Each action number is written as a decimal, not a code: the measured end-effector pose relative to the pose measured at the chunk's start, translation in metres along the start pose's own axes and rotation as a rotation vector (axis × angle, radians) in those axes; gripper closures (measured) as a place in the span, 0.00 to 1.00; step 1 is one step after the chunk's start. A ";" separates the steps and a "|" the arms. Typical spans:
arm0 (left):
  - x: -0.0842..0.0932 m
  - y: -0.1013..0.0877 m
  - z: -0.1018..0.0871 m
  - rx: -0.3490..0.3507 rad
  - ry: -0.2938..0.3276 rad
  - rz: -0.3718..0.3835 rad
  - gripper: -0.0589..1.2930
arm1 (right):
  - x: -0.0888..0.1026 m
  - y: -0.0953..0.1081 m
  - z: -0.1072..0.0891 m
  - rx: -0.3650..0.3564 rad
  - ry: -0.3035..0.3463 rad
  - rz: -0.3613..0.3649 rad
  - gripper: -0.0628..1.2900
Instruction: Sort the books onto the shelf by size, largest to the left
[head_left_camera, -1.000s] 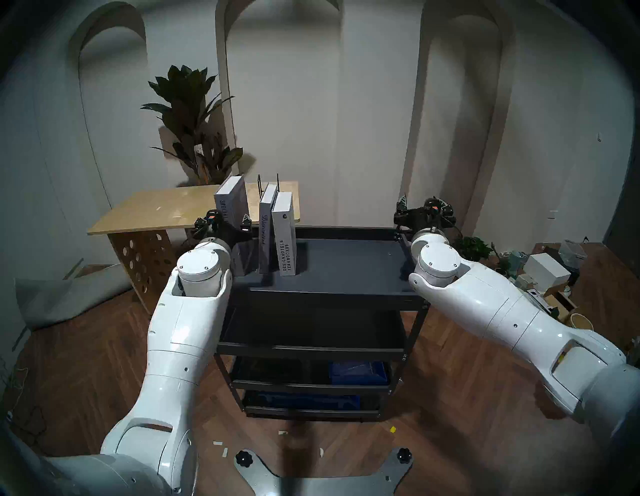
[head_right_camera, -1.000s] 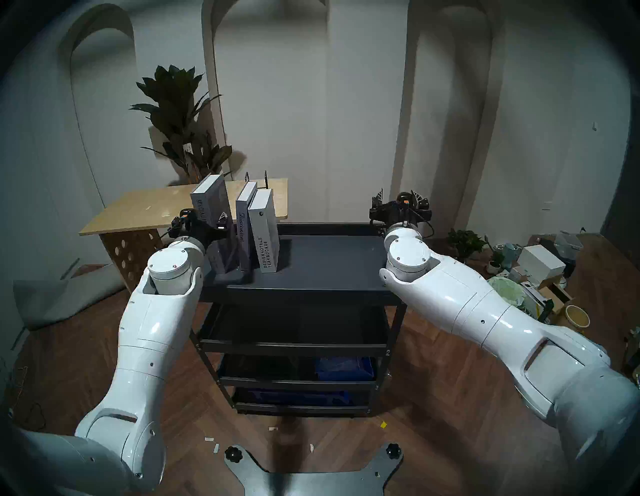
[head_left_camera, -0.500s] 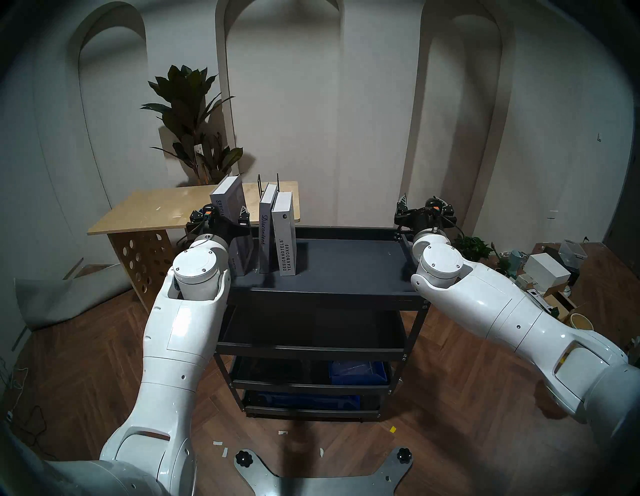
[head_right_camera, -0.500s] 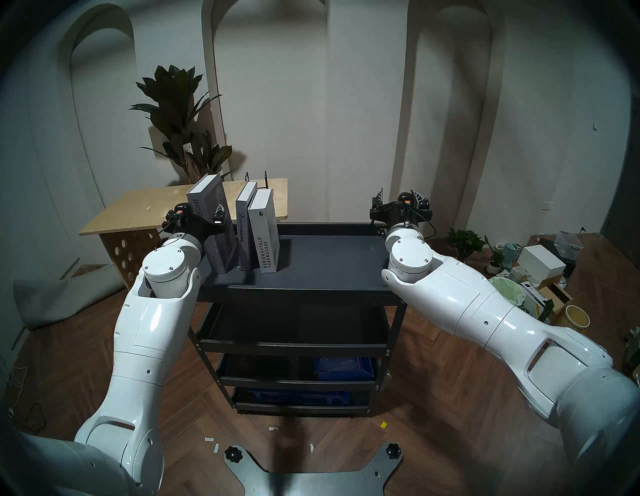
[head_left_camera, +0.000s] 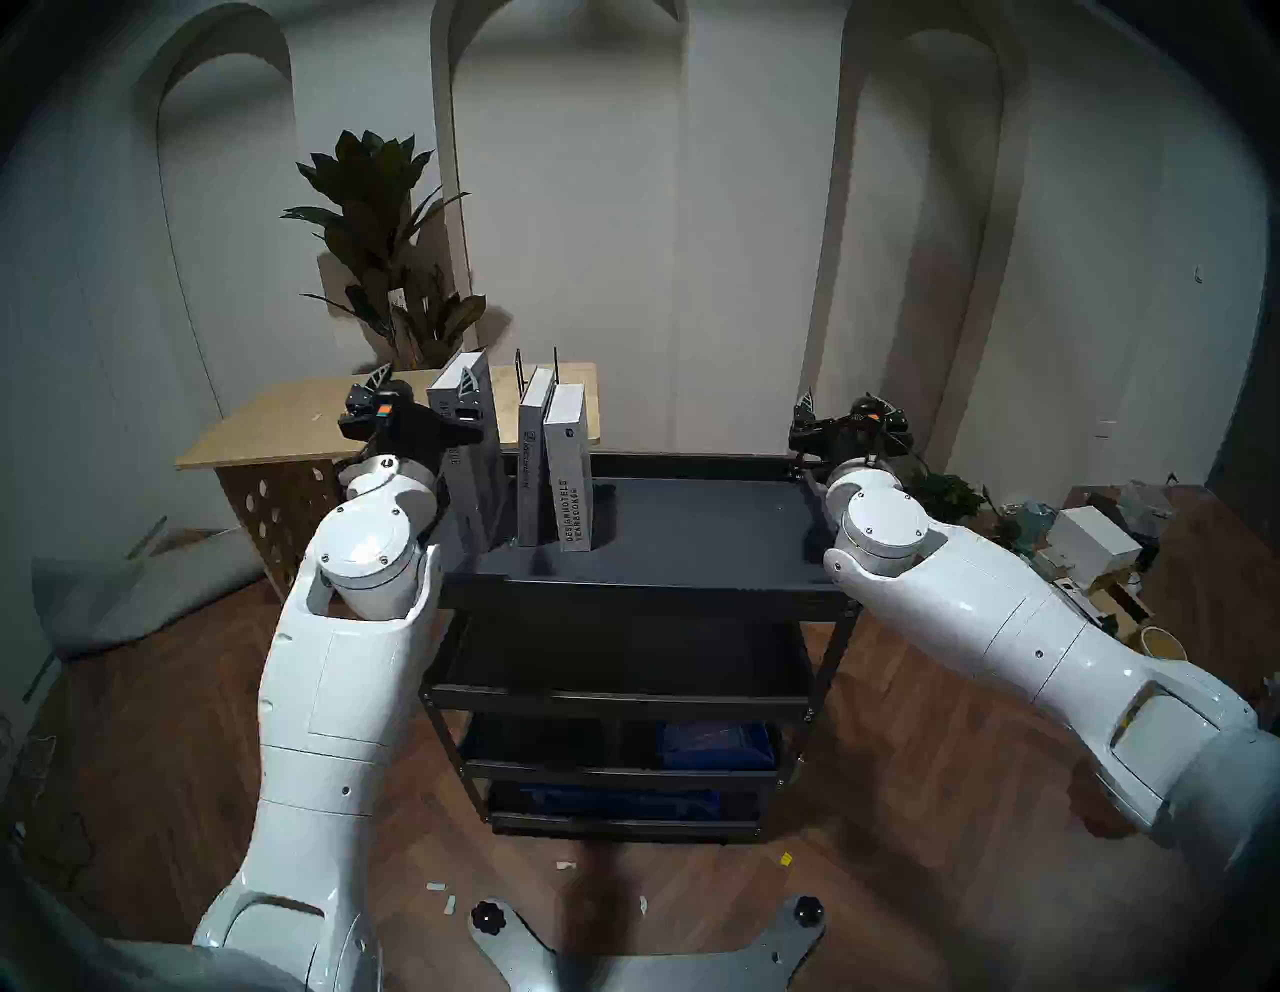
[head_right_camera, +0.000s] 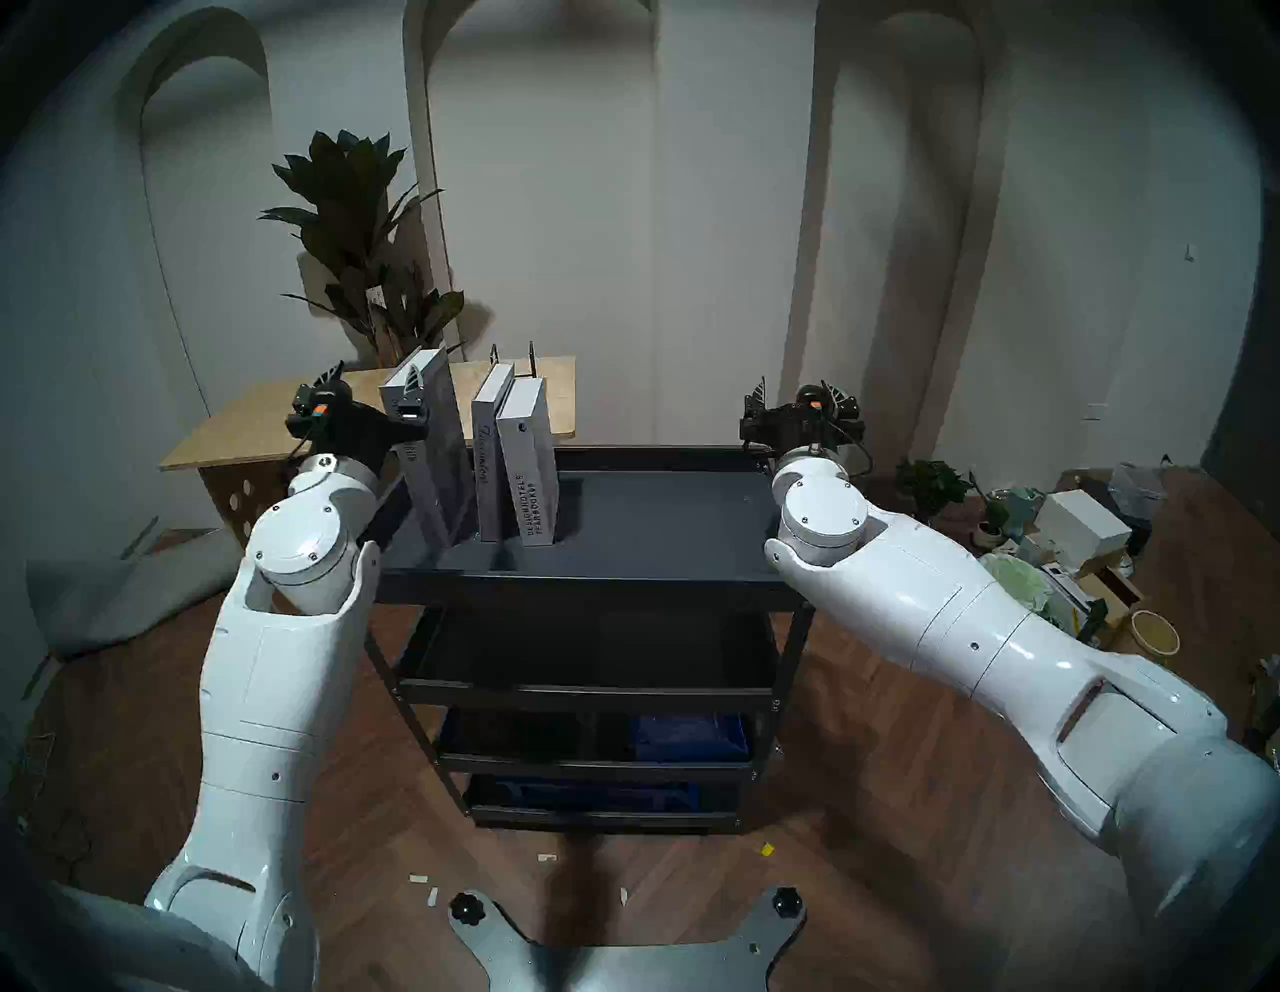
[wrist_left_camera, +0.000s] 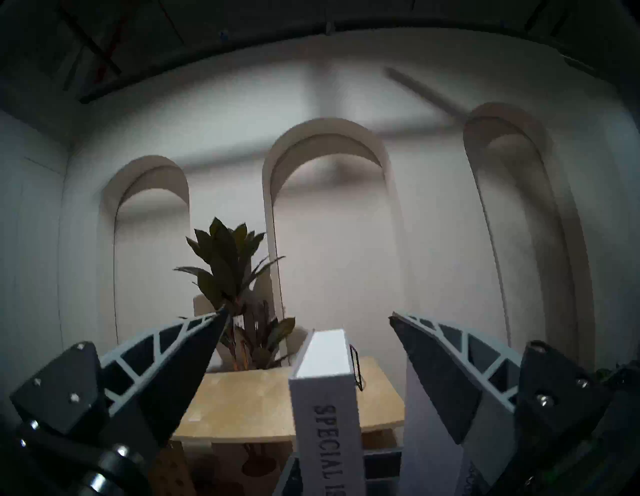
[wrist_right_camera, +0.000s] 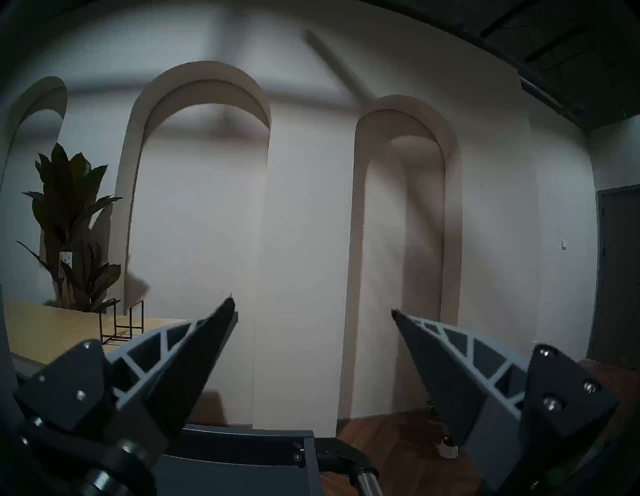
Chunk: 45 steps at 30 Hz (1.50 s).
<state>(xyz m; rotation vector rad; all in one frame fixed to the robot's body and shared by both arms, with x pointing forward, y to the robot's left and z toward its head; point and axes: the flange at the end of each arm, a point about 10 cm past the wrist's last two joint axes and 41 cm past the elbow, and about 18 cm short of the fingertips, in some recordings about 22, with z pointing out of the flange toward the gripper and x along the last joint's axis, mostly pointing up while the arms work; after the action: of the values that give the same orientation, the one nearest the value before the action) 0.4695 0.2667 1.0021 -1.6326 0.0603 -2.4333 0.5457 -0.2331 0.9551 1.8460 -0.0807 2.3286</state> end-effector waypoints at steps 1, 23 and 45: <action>0.003 -0.004 -0.002 0.004 0.011 0.006 0.05 | 0.000 0.000 0.000 0.000 0.000 0.000 0.06; 0.004 -0.059 -0.059 -0.066 -0.180 0.045 0.05 | 0.008 0.000 -0.005 0.203 -0.249 0.145 0.05; -0.081 -0.085 -0.057 0.046 -0.377 0.021 0.05 | 0.015 0.029 -0.013 0.422 -0.110 0.115 0.05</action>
<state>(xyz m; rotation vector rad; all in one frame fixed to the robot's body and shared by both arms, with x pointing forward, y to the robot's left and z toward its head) 0.4338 0.3606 0.9187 -2.0237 -0.0375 -2.0541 0.5255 -0.2586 0.9685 2.2124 0.3247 2.4653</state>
